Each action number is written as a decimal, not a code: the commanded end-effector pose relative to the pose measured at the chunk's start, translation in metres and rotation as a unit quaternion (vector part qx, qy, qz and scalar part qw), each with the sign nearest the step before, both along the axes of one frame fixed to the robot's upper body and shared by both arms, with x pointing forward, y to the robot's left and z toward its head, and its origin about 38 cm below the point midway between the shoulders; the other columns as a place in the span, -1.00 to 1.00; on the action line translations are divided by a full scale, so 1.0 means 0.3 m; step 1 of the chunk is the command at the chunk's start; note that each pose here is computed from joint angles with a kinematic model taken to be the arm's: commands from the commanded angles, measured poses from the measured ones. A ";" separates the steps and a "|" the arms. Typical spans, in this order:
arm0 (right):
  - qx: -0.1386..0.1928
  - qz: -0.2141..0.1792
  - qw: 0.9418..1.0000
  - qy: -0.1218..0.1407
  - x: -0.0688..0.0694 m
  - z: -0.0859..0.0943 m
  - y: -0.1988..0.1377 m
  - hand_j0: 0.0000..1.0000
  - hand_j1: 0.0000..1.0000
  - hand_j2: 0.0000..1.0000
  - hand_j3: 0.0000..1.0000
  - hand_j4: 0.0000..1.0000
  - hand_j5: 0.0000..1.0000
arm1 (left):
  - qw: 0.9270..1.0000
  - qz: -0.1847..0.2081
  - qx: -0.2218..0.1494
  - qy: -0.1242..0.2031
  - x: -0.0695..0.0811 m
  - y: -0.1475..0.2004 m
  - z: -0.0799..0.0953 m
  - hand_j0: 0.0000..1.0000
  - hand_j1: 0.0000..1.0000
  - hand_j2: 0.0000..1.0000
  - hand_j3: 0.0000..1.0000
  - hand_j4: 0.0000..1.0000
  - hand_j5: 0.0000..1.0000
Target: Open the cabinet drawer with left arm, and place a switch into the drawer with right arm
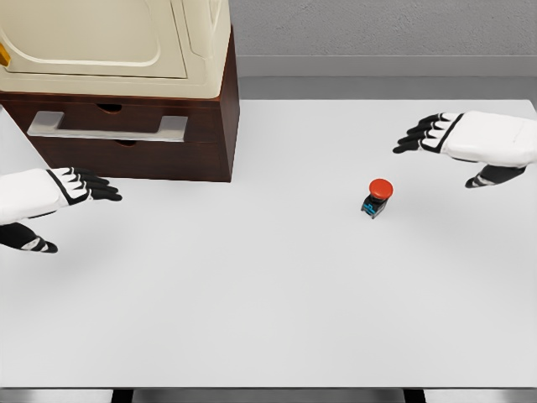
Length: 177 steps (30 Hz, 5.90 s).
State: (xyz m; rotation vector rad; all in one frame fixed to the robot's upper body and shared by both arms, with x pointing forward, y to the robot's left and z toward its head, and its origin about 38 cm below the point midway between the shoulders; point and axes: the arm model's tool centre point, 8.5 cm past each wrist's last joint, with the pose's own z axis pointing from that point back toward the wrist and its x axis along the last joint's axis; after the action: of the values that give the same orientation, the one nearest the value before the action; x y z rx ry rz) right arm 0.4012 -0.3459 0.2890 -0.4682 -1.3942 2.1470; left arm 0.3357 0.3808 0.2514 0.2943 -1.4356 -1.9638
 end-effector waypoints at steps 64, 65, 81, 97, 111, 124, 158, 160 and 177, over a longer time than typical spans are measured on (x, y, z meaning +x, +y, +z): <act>-0.059 0.044 0.995 0.067 0.121 -0.278 0.215 1.00 1.00 1.00 1.00 1.00 1.00 | 0.961 0.191 -0.163 0.117 0.184 -0.020 0.101 1.00 1.00 1.00 1.00 1.00 1.00; -0.059 0.044 0.995 0.067 0.121 -0.278 0.215 1.00 1.00 1.00 1.00 1.00 1.00 | 0.961 0.190 -0.163 0.120 0.184 -0.025 0.092 1.00 1.00 1.00 1.00 1.00 1.00; -0.065 0.038 0.994 0.076 0.150 -0.310 0.225 1.00 1.00 1.00 1.00 1.00 1.00 | 0.962 0.199 -0.148 0.114 0.200 -0.031 0.031 1.00 1.00 1.00 1.00 1.00 1.00; -0.067 0.040 0.994 0.077 0.151 -0.313 0.232 1.00 1.00 1.00 1.00 1.00 1.00 | 0.963 0.206 -0.130 0.118 0.209 -0.047 -0.021 1.00 1.00 1.00 1.00 1.00 1.00; -0.069 0.043 0.994 0.079 0.149 -0.319 0.235 1.00 1.00 1.00 1.00 1.00 1.00 | 0.964 0.195 -0.135 0.118 0.211 -0.067 -0.011 0.55 0.55 0.55 0.55 0.55 0.55; -0.072 0.039 0.993 0.079 0.158 -0.321 0.231 1.00 1.00 1.00 1.00 1.00 1.00 | 0.970 0.156 -0.137 0.126 0.170 -0.124 0.029 0.56 0.56 0.56 0.56 0.56 0.56; -0.073 0.038 0.993 0.079 0.158 -0.322 0.230 0.75 0.75 0.75 0.75 0.75 0.75 | 0.973 0.085 -0.134 0.167 0.090 -0.074 0.100 0.58 0.58 0.58 0.58 0.58 0.58; -0.072 0.039 0.993 0.079 0.158 -0.321 0.231 0.63 0.63 0.63 0.63 0.63 0.63 | 0.974 0.076 -0.130 0.171 0.084 -0.076 0.099 0.58 0.58 0.58 0.58 0.58 0.58; -0.074 0.041 0.993 0.081 0.156 -0.326 0.236 -0.21 -0.21 -0.21 -0.21 -0.21 -0.21 | 0.974 0.059 -0.132 0.174 0.050 -0.045 0.117 0.59 0.59 0.59 0.59 0.59 0.59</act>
State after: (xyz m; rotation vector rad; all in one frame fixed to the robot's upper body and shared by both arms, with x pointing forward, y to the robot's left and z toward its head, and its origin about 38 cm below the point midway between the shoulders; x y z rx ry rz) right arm 0.4487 -0.2747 0.1920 -0.2931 -1.1887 2.3157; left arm 0.3521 0.3749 0.2733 0.0320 -1.2866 -1.7310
